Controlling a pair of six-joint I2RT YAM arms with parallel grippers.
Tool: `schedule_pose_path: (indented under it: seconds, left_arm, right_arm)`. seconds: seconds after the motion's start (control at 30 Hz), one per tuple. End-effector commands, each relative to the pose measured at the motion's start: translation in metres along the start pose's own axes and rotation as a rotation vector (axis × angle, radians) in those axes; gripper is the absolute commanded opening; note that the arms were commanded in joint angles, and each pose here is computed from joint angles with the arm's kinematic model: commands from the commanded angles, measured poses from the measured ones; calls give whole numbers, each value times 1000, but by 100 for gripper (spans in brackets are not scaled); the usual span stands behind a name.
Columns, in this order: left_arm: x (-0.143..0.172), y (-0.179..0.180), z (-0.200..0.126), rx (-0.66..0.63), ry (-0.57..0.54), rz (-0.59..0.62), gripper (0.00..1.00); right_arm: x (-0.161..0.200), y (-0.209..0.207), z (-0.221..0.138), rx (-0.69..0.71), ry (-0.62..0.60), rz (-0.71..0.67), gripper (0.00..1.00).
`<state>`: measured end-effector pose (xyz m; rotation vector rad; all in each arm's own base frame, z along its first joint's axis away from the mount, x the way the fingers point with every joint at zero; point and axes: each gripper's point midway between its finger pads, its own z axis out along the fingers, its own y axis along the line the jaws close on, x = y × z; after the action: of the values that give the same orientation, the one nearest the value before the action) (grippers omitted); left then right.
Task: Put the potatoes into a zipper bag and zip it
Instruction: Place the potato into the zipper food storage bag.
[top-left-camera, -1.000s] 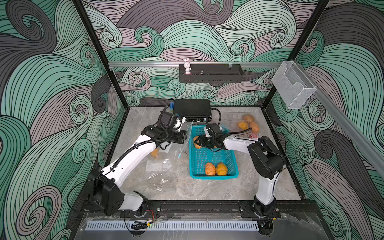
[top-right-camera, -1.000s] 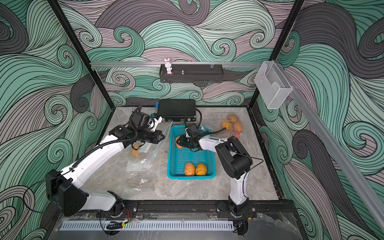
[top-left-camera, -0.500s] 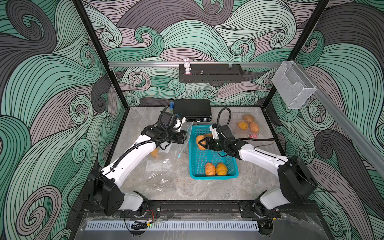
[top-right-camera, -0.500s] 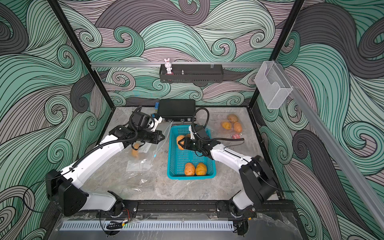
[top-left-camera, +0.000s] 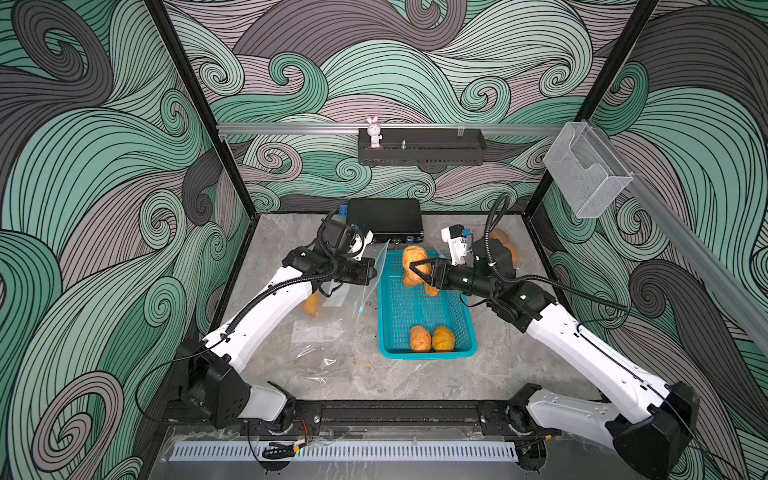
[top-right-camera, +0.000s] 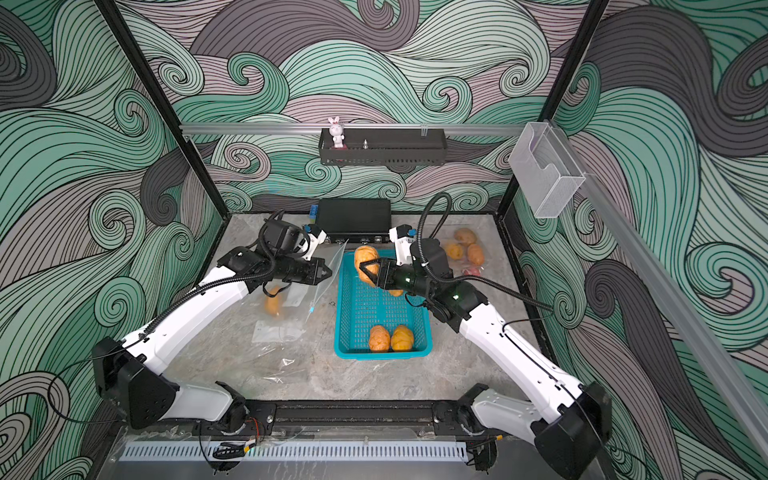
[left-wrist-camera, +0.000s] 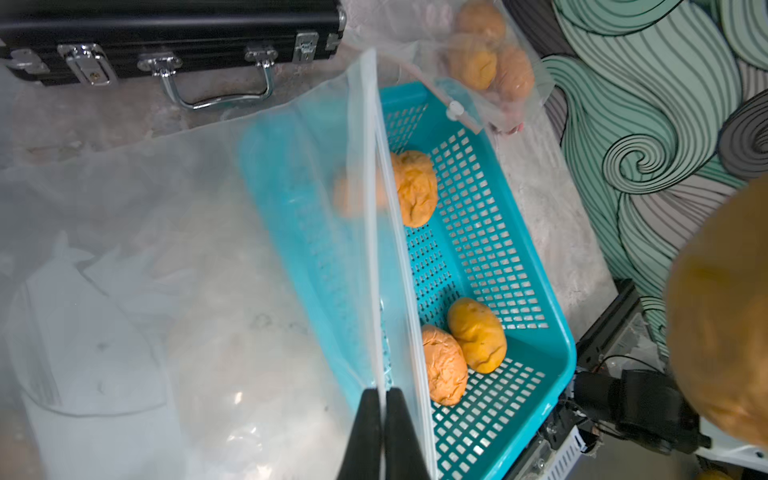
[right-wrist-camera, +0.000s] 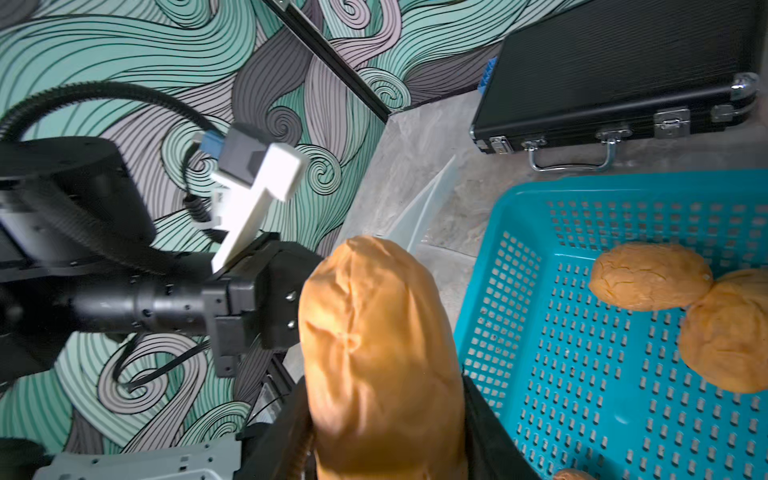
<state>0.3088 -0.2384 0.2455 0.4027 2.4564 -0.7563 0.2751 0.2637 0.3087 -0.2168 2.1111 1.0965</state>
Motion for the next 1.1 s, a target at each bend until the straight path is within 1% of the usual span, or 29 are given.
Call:
schedule_pose_path:
  seconds: [0.0,0.03,0.07,0.2,0.27,0.4,0.8,0.9,1.07]
  left_arm:
    - [-11,-31,-10,81,-19,17,0]
    - [-6,-28,3,73,11,9,0]
    - [-3,-27,7,67,23,-1,0]
    - [8,-31,16,68,62,-19,0]
    - [8,-36,18,75,59,-17,0]
    - [11,-42,24,94,69,-23,0]
    - [13,-41,19,69,73,4,0]
    - [11,-41,18,64,64,6,0]
    - [7,-42,16,65,47,-8,0]
  right_arm:
    - [1,12,-14,-10,33,-16,43]
    - [-1,16,-16,-20,27,-19,43]
    - [4,17,-18,-22,60,-11,44]
    - [11,28,-21,-59,139,17,45]
    - [10,30,-19,-68,134,25,44]
    - [6,20,-11,-19,111,36,43]
    - [11,-2,43,39,183,56,42]
    - [17,-11,52,70,196,44,41]
    - [35,-33,53,147,227,11,41]
